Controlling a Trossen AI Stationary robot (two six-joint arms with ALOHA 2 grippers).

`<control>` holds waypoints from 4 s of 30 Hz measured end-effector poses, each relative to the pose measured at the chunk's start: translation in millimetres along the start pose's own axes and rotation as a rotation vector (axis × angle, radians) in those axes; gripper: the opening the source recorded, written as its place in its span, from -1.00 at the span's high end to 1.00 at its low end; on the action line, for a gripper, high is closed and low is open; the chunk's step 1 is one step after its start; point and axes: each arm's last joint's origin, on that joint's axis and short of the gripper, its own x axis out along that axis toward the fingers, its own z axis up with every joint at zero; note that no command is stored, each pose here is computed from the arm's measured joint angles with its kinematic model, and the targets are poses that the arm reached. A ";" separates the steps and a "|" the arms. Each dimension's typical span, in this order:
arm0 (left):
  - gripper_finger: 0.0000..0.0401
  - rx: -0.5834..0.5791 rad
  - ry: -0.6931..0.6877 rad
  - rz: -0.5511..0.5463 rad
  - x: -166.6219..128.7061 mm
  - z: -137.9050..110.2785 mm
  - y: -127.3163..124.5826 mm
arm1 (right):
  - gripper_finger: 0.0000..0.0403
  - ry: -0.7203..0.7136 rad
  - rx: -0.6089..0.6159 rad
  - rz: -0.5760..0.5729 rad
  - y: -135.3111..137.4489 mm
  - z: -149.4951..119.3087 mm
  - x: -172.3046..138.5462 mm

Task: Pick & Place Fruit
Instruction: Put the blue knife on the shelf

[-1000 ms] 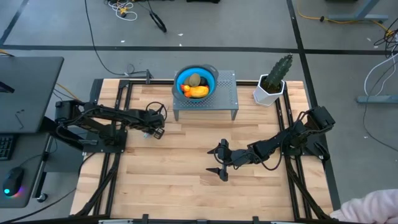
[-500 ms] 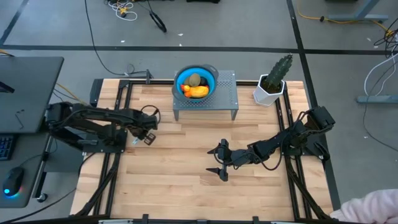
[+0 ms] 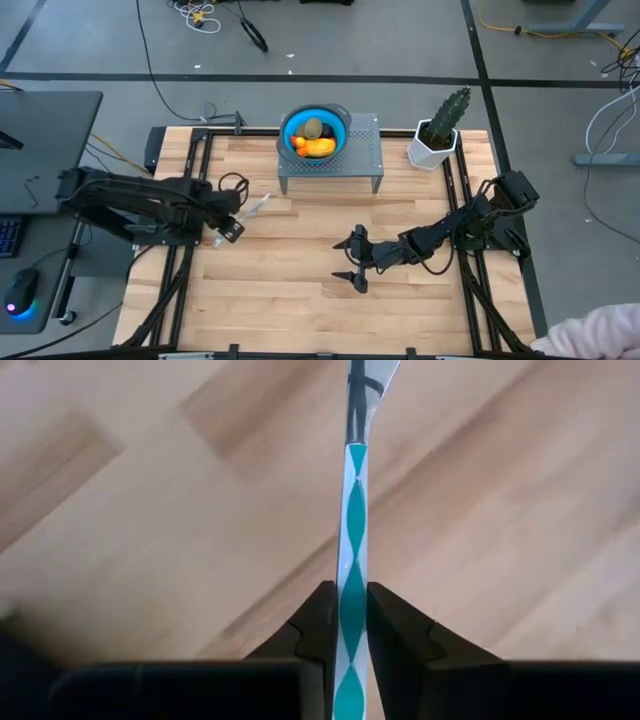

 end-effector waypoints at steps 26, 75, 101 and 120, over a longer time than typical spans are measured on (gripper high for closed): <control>0.73 0.683 -0.938 -0.642 -6.8 18.2 -130.4 | -0.92 -0.588 -0.038 -0.040 -0.5 62.0 -12.1; 0.72 0.918 -1.166 -0.643 6.5 25.9 -148.4 | -0.19 -0.541 -0.163 0.001 -9.7 92.1 14.1; 0.72 0.938 -1.153 -0.620 8.3 25.7 -147.8 | -0.17 -0.269 -0.108 -0.120 14.8 69.0 -1.4; 0.72 0.929 -1.168 -0.632 6.5 26.0 -148.3 | 0.35 -0.216 -0.099 -0.129 13.4 63.6 -0.1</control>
